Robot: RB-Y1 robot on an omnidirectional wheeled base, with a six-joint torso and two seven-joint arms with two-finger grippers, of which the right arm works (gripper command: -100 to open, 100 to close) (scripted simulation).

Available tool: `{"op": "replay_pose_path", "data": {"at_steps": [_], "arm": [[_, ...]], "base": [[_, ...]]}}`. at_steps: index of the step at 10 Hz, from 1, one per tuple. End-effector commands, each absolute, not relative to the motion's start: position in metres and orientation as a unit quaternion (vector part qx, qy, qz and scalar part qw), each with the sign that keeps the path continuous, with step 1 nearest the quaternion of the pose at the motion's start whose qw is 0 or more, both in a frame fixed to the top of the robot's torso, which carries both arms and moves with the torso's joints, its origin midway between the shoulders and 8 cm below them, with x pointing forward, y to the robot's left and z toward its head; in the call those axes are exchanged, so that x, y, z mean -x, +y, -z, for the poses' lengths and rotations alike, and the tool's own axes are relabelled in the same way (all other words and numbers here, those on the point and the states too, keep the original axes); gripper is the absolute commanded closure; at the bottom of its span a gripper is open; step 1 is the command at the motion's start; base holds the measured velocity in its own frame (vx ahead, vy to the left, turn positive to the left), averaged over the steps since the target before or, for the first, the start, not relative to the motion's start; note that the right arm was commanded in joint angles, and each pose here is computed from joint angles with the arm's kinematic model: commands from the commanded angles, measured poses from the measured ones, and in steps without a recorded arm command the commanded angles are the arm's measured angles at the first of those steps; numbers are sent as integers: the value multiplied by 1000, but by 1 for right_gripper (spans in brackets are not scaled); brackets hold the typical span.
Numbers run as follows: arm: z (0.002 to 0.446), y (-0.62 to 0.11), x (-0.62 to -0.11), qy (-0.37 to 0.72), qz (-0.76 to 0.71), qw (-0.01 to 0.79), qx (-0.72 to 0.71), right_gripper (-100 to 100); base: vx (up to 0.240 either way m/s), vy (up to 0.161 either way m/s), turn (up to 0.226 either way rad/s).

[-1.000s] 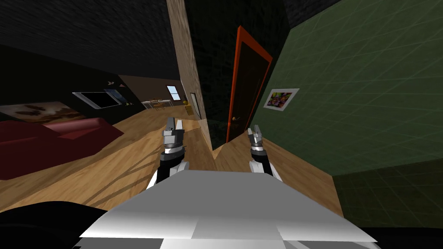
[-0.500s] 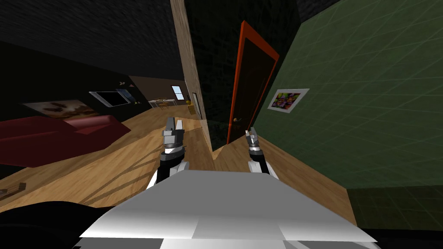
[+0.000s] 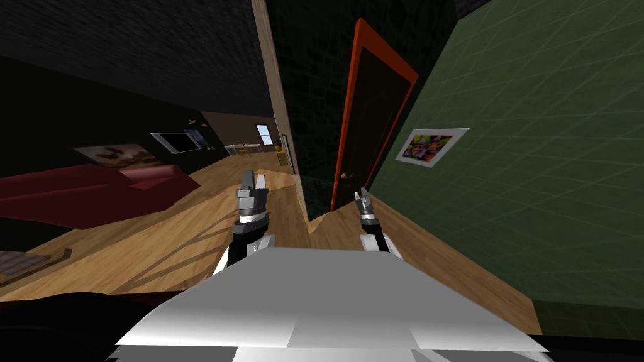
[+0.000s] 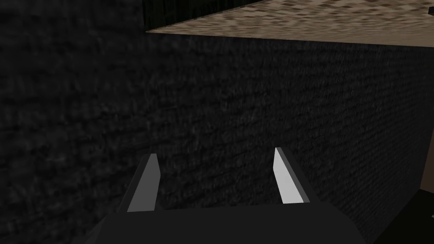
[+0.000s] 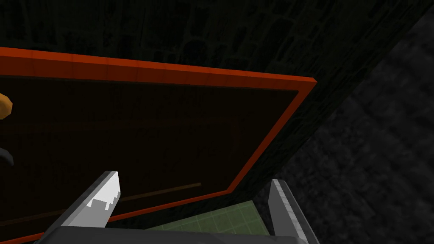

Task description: Pull the door open

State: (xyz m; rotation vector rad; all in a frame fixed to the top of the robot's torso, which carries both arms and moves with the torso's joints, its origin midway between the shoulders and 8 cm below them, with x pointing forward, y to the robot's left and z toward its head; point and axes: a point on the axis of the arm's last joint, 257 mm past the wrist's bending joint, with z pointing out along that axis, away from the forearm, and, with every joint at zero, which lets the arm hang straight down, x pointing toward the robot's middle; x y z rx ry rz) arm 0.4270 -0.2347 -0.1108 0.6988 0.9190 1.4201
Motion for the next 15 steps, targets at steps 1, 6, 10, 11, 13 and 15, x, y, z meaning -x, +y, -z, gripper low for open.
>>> {"op": "replay_pose_path", "data": {"at_steps": [1,6,10,11,13,15], "arm": [[124,-235,-432,407,-614,602,-309,-100],[165,-240,-446,435,-606,579,-328,-100],[197,-247,-456,456,-598,563,-343,-100],[205,-249,-458,461,-596,559,-347,-100],[220,-253,-462,471,-590,551,-355,-100],[235,-258,-465,480,-585,544,-362,-100]], "base": [[75,-96,111],[78,-90,114],[72,-106,113],[67,-95,115],[73,-93,115],[54,-102,105]]}}
